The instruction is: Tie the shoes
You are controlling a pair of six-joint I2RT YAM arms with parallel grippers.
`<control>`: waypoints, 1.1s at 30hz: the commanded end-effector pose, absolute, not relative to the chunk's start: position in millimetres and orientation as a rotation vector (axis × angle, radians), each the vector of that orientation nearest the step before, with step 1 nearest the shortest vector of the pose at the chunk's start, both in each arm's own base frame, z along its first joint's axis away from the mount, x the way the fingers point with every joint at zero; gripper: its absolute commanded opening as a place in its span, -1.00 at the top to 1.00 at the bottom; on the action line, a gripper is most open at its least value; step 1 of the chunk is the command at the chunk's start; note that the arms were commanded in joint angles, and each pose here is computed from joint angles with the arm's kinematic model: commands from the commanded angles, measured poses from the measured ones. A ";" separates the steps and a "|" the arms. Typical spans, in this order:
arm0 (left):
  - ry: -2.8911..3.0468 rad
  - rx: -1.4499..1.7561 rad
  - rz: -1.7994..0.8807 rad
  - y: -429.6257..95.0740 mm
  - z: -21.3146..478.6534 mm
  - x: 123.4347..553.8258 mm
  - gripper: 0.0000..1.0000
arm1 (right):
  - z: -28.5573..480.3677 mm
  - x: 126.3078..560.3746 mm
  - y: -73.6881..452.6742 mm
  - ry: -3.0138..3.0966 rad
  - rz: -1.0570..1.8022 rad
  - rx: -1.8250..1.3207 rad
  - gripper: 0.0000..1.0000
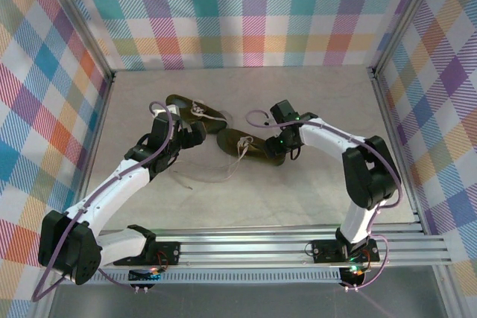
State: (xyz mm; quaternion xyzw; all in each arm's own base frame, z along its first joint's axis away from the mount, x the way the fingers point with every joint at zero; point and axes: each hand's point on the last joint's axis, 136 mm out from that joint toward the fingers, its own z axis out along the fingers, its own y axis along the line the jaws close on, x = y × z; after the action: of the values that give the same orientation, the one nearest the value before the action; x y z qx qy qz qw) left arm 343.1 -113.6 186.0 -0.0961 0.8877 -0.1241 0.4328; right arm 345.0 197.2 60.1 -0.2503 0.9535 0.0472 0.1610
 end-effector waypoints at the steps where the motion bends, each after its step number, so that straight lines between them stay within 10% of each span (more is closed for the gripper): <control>1: 2.210 -0.233 -0.318 -113.3 188.2 337.1 -1.00 | 61.2 360.4 200.4 2.690 0.092 -0.785 -0.27; 13: 2.214 -0.239 -0.309 -111.6 187.2 336.1 -0.97 | 46.0 384.5 229.6 2.659 0.182 -0.906 -0.13; 28: 2.150 -0.264 -0.323 -106.2 202.4 332.7 -0.97 | 102.8 368.1 199.6 2.559 0.120 -0.603 0.98; 33: 2.147 -0.178 -0.436 -128.5 202.8 337.2 -1.00 | 149.1 353.9 171.2 2.452 0.057 -0.433 1.00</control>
State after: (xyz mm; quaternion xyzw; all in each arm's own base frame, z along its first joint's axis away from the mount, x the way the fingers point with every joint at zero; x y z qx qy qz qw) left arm 334.7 -110.3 199.0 -0.1033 0.8758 -0.1393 0.4505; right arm 344.0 183.1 103.0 -0.2250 0.9436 0.0285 0.2411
